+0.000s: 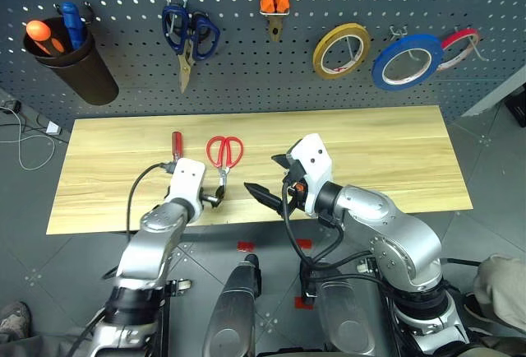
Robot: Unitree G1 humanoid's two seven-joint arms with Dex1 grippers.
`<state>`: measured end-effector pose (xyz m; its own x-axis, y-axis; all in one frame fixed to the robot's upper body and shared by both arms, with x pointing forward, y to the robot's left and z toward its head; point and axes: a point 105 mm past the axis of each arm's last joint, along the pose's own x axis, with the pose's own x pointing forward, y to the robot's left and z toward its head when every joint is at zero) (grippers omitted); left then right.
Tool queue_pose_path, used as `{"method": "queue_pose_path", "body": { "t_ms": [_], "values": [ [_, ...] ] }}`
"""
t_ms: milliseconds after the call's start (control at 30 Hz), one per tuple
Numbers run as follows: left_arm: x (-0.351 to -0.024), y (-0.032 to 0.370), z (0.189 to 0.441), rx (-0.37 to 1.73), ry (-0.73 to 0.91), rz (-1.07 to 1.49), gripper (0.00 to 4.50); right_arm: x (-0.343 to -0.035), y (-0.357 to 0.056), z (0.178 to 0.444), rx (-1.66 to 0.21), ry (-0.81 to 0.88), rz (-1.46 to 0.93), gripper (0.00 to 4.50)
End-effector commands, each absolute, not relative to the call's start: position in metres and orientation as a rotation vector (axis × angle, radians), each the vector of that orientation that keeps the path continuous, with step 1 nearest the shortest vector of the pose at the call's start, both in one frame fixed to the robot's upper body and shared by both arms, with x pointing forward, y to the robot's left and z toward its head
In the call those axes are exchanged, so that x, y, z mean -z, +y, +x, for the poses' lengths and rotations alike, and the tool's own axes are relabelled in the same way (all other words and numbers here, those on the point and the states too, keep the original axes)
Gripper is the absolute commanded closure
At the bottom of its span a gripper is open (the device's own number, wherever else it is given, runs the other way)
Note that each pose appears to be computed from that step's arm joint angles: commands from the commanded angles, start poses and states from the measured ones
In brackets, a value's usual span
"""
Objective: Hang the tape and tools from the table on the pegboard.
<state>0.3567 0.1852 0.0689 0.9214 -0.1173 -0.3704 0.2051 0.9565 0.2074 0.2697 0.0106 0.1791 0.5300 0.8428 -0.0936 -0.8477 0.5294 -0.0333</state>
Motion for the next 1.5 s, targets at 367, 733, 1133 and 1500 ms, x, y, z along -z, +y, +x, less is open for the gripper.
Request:
{"method": "queue_pose_path", "body": {
  "t_ms": [367,733,1133,1500],
  "values": [
    [-0.019,0.180,0.355,-0.022,0.562,0.034,0.88,-0.177,0.000,0.264,-1.052,0.100,-0.110,0.00],
    [-0.018,0.192,0.360,-0.008,0.582,-0.013,4.15,-0.173,-0.010,0.278,-0.992,0.129,-0.210,0.00],
    [-0.084,0.198,0.351,0.202,0.262,0.243,4.15,-0.187,-0.028,0.279,-0.937,0.041,-0.282,0.00],
    [-0.158,0.190,0.272,0.146,-0.260,0.610,4.15,-0.208,-0.045,0.268,-0.931,-0.142,-0.304,0.00]
  ]
}}
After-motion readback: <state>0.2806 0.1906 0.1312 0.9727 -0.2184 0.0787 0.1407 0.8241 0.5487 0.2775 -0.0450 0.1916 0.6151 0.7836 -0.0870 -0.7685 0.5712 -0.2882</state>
